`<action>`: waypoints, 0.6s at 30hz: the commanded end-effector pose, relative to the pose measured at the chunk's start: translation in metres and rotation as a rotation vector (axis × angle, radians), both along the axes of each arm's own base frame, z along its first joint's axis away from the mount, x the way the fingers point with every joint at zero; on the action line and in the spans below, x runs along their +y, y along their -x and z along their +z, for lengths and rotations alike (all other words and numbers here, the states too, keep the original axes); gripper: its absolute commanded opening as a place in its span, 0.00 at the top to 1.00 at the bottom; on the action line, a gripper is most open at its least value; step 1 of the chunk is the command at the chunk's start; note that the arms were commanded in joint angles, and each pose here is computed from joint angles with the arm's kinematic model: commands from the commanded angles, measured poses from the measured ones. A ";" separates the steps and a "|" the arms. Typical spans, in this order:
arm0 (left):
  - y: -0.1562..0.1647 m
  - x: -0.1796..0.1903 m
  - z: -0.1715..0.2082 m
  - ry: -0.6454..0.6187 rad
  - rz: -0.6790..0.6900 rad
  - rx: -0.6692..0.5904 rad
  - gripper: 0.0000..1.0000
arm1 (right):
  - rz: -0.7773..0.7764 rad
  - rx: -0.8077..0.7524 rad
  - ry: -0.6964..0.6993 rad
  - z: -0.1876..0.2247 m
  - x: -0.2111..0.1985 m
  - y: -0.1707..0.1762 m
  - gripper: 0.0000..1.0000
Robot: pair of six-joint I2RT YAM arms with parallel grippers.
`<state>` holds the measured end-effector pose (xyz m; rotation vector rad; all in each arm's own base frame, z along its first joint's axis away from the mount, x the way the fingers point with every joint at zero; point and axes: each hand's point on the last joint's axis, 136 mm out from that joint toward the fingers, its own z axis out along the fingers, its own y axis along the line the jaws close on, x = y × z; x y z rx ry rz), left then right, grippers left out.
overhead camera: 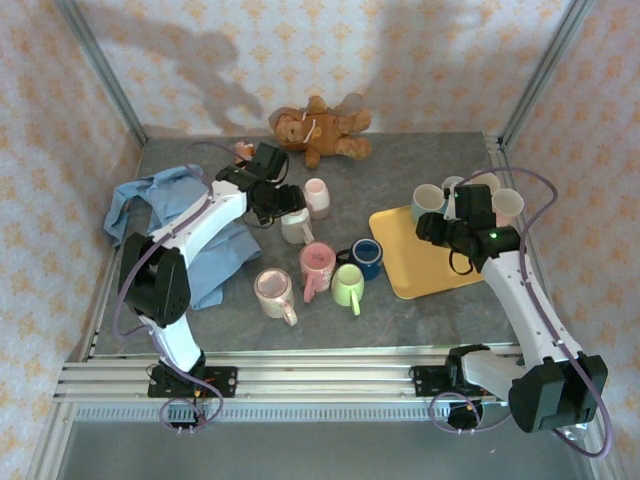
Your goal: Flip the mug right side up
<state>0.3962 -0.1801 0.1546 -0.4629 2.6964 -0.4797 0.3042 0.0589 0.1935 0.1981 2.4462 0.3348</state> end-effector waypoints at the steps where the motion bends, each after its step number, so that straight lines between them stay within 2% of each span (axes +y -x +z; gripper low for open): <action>1: 0.026 -0.001 0.014 -0.035 0.066 0.022 0.35 | -0.063 0.012 -0.008 0.004 -0.005 -0.005 0.53; 9: 0.033 -0.028 0.007 -0.108 0.171 0.069 0.49 | -0.089 0.025 -0.061 0.008 -0.001 -0.007 0.54; 18: 0.027 -0.039 -0.022 -0.173 0.247 0.112 0.53 | -0.070 0.031 -0.072 0.002 0.002 0.000 0.54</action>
